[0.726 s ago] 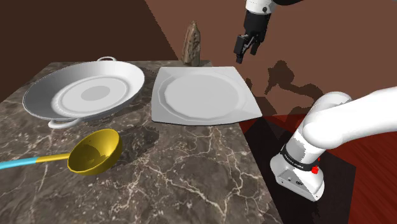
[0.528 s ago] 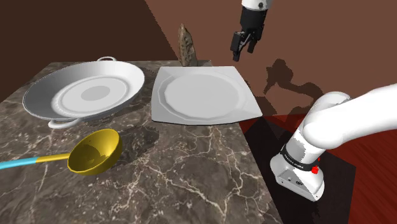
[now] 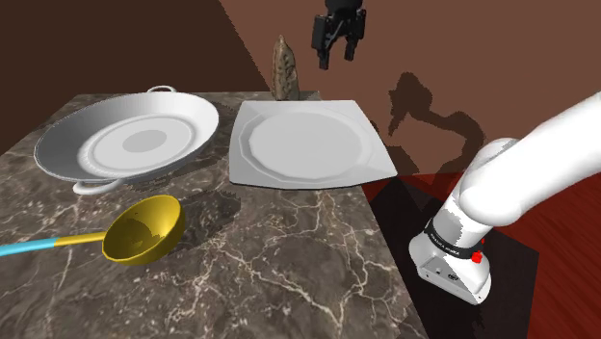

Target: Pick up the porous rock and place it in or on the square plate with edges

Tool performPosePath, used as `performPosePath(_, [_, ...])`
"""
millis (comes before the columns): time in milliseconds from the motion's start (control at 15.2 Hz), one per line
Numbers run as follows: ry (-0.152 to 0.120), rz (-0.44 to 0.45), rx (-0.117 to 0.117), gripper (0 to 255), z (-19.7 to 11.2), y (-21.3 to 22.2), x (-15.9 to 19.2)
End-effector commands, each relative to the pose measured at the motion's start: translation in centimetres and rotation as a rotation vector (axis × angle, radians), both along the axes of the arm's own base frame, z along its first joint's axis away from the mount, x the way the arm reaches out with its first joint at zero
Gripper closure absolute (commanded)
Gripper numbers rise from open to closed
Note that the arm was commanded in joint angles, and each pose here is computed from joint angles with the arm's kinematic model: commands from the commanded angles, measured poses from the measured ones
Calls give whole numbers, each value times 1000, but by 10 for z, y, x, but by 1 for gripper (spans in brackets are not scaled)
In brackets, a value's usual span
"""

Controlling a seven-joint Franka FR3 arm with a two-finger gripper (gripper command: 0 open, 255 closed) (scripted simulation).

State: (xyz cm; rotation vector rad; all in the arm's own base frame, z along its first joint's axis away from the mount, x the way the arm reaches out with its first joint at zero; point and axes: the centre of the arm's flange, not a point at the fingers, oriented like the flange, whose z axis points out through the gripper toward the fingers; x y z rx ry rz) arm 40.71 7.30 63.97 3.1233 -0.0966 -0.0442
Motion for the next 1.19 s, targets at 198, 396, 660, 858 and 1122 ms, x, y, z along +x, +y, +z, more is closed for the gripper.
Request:
performPosePath(198, [60,4,54,0,35,30,50])
performPosePath(396, [95,7,86,0,54,48,81])
performPosePath(660, [108,8,97,0,51,55,91])
performPosePath(858, [108,8,97,0,35,57,89])
performPosePath(1122, [108,8,97,0,22,58,87])
